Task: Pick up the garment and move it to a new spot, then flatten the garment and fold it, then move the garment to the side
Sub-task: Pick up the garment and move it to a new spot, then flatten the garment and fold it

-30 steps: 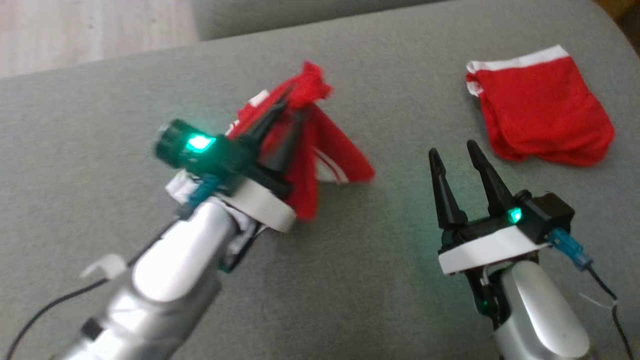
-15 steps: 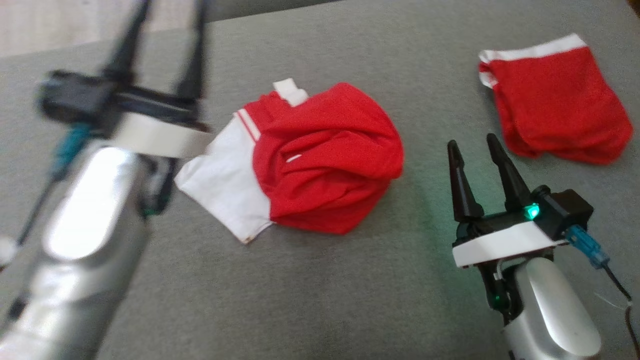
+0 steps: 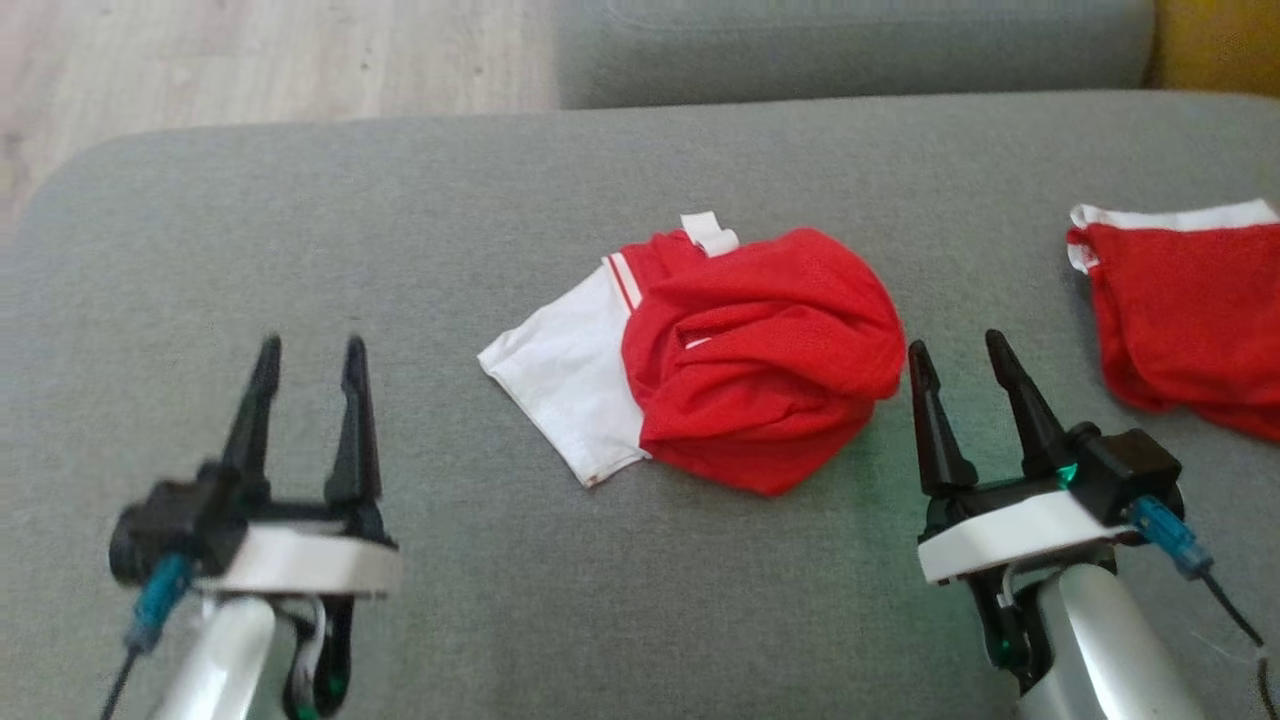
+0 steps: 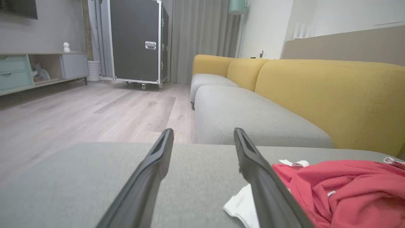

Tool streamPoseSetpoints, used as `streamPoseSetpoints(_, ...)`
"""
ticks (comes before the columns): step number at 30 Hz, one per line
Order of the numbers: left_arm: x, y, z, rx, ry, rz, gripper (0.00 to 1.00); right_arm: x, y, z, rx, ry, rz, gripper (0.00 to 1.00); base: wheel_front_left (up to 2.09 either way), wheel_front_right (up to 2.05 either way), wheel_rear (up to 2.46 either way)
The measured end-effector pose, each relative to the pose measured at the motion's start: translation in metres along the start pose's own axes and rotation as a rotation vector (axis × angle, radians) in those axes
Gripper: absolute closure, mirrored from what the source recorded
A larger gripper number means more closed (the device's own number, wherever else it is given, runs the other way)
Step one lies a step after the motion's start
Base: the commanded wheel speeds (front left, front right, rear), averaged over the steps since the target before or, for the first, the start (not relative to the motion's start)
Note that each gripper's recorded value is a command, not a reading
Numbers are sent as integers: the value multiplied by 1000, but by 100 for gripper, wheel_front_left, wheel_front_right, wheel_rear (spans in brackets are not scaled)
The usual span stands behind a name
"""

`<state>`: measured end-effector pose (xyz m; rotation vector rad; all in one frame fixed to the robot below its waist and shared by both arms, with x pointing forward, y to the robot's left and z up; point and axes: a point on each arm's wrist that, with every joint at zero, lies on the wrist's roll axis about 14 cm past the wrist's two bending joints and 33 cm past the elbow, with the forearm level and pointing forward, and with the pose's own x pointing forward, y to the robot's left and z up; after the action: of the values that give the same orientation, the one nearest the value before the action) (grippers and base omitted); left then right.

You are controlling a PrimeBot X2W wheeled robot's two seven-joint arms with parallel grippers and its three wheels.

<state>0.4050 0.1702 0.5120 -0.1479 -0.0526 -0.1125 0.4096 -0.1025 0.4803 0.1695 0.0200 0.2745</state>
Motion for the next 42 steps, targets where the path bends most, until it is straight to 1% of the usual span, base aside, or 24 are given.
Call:
streamPoseSetpoints(3, -12, 4, -8, -6, 18, 21, 0, 1, 6, 2, -2, -4, 18, 0, 0, 0, 0)
streamPoseSetpoints(8, -3, -2, -3, 15, -1, -13, 0, -1, 2, -1, -1, 2, 7, 0, 0, 0, 0)
streamPoseSetpoints(10, 2, -6, -9, 31, 19, -40, 0, -1, 0, -2, 0, 7, -1, 0, 0, 0, 0)
streamPoseSetpoints(12, 6, -14, -26, 51, 85, -78, 0, -2, -4, -5, 2, 14, -10, 0, 0, 0, 0)
streamPoseSetpoints(15, 13, -27, -58, 70, 230, -145, 0, -2, -8, -10, 4, 26, -20, 0, 0, 0, 0)
streamPoseSetpoints(19, 26, -36, -91, 99, 382, -200, 0, 1, -16, -14, 6, 35, -39, 0, 0, 0, 0)
streamPoseSetpoints(22, 31, -42, -120, 125, 527, -241, 0, 3, -25, -17, 5, 41, -61, 0, 0, 0, 0)
streamPoseSetpoints(30, 47, -45, -153, 138, 648, -267, 0, 0, -46, -25, 4, 64, -121, 0, 0, 0, 0)
streamPoseSetpoints(33, 51, -51, -159, 126, 666, -278, 0, -2, -52, -27, 3, 70, -138, 0, 0, 0, 0)
streamPoseSetpoints(34, 52, -53, -161, 118, 673, -284, 9, -3, -53, -27, 3, 70, -141, 0, 0, 0, 0)
streamPoseSetpoints(35, 53, -55, -162, 115, 678, -289, 63, -3, -54, -27, 2, 70, -144, 0, 0, 0, 0)
streamPoseSetpoints(36, 54, -56, -162, 122, 680, -298, 100, -4, -54, -27, 2, 70, -145, 0, 0, 0, 0)
streamPoseSetpoints(39, 55, -61, -160, 116, 671, -315, 100, -4, -54, -26, 1, 67, -146, 0, 0, 0, 0)
streamPoseSetpoints(42, 59, -59, -151, 111, 607, -307, 100, -4, -54, -23, 1, 60, -144, 0, 0, 0, 0)
